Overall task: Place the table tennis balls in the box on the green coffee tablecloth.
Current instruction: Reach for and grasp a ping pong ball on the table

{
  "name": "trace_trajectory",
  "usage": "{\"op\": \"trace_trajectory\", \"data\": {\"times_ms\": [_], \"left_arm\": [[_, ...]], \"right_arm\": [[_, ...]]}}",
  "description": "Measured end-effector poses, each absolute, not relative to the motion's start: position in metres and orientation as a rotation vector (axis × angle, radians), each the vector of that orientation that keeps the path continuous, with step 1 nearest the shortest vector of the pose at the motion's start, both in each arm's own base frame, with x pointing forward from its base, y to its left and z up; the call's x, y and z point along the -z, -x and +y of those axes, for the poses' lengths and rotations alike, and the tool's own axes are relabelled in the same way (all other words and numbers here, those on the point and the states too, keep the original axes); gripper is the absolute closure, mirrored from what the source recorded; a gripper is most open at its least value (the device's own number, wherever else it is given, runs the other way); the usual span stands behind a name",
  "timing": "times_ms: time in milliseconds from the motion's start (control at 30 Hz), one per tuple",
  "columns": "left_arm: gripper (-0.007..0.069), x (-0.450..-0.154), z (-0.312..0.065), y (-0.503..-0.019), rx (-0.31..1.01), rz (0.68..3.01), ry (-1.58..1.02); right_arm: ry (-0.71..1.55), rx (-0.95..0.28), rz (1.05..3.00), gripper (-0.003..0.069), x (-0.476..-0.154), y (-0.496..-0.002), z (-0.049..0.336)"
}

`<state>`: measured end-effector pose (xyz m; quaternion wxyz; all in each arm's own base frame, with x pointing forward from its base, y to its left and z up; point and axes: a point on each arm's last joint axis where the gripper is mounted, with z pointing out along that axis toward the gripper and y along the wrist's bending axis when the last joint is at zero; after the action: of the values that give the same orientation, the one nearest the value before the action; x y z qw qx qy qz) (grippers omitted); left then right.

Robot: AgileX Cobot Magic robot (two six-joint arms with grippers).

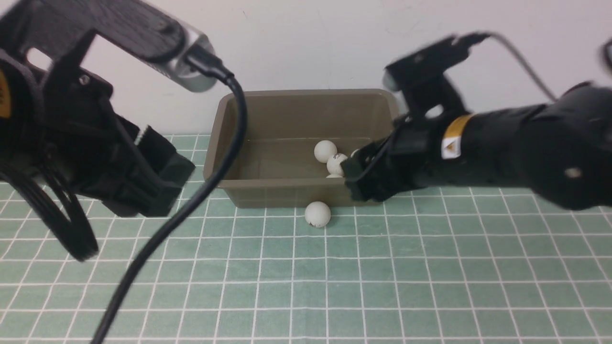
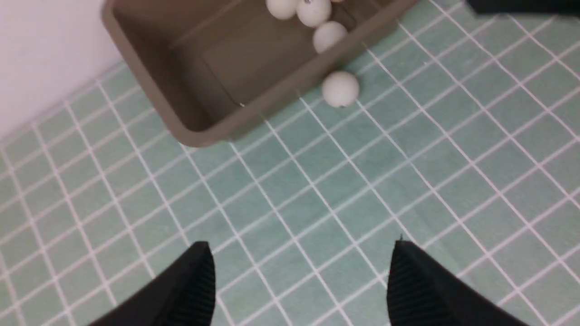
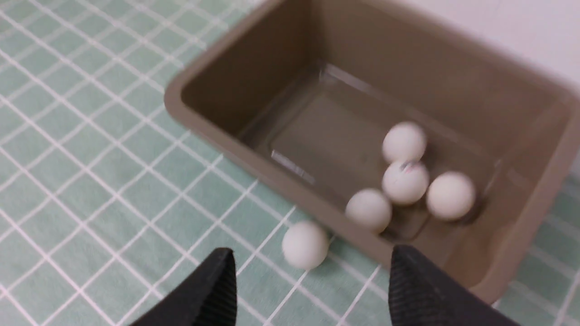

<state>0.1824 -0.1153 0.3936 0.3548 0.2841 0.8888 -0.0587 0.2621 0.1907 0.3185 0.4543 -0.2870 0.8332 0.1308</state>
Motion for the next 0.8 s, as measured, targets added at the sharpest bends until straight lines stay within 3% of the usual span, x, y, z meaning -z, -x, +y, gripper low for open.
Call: {"op": "trace_trajectory", "data": {"times_ms": [133, 367, 800], "left_arm": [[0.0168, -0.374, -0.135, -0.197, 0.252, 2.401, -0.734], [0.0168, -0.328, -0.171, -0.234, 0.378, 2.530, -0.706], [0.0168, -0.252, -0.214, -0.300, 0.433, 2.485, -0.523]], "right_arm": [[0.711, -0.289, 1.925, 0.0245, -0.356, -0.242, 0.173], [0.704, -0.241, 1.773, 0.0245, -0.395, -0.215, 0.150], [0.709, -0.215, 1.802, 0.0245, -0.398, -0.208, 0.143]]}}
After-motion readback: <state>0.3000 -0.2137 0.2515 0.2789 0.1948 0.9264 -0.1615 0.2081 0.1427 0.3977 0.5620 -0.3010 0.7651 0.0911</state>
